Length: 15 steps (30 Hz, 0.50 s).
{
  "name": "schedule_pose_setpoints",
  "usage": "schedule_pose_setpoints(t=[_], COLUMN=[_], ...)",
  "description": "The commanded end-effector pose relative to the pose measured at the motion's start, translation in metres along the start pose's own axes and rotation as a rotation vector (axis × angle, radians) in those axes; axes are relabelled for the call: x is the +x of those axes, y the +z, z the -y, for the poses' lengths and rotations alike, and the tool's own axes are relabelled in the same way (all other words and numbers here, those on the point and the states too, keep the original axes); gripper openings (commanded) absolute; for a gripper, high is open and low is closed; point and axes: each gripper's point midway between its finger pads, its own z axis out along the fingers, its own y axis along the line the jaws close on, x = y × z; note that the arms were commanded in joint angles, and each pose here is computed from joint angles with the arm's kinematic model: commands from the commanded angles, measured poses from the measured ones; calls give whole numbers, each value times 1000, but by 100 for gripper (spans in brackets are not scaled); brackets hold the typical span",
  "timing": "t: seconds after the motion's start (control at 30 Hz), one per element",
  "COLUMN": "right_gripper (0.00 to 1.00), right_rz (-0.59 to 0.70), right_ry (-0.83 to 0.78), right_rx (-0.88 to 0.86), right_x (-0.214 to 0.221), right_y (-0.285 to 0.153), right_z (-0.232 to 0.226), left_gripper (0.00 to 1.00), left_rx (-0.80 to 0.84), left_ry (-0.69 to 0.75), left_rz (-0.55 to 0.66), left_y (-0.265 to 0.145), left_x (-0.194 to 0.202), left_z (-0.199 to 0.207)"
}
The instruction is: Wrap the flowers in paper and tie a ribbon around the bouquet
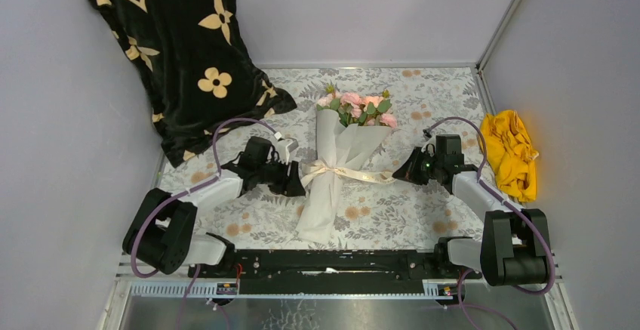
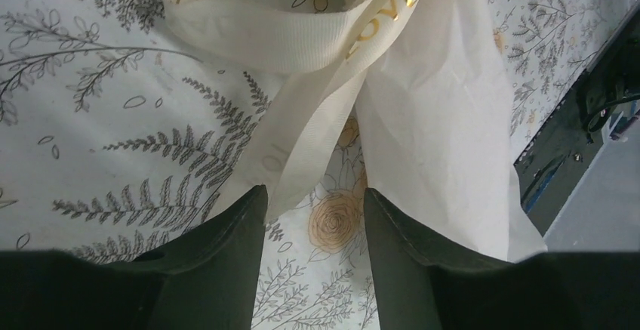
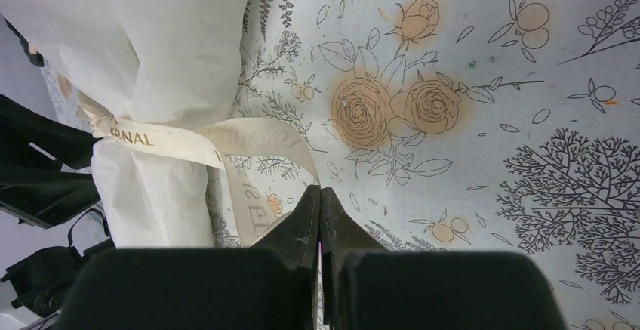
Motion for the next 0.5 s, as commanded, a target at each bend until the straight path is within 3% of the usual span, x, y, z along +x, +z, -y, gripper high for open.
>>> schedule_pose_setpoints(t=[0.0,0.13,0.2,0.37,0.47], right_gripper=[0,0,0,0,0], right_rz=[22,18,18,14,10], right_ry=[-56,-56,-56,-55,-54], right_rx=[-49,-47,-46,-52,-65], right_x=[-13,-12,-11,-11,-12], right_y=[-2,-2,-2,0,1], right_z=[-16,-15,-14,-14,-17], left_gripper=[53,37,23,0,0], left_rx=[42,56,51,-3,-92], left_ry=[-6,19,28,61,-13], left_rz=[58,73,72,34,18], left_y=[9,12,10,0,-11], left_x=[-16,-19,-20,-14,-12], left_z=[15,20,21,16,7])
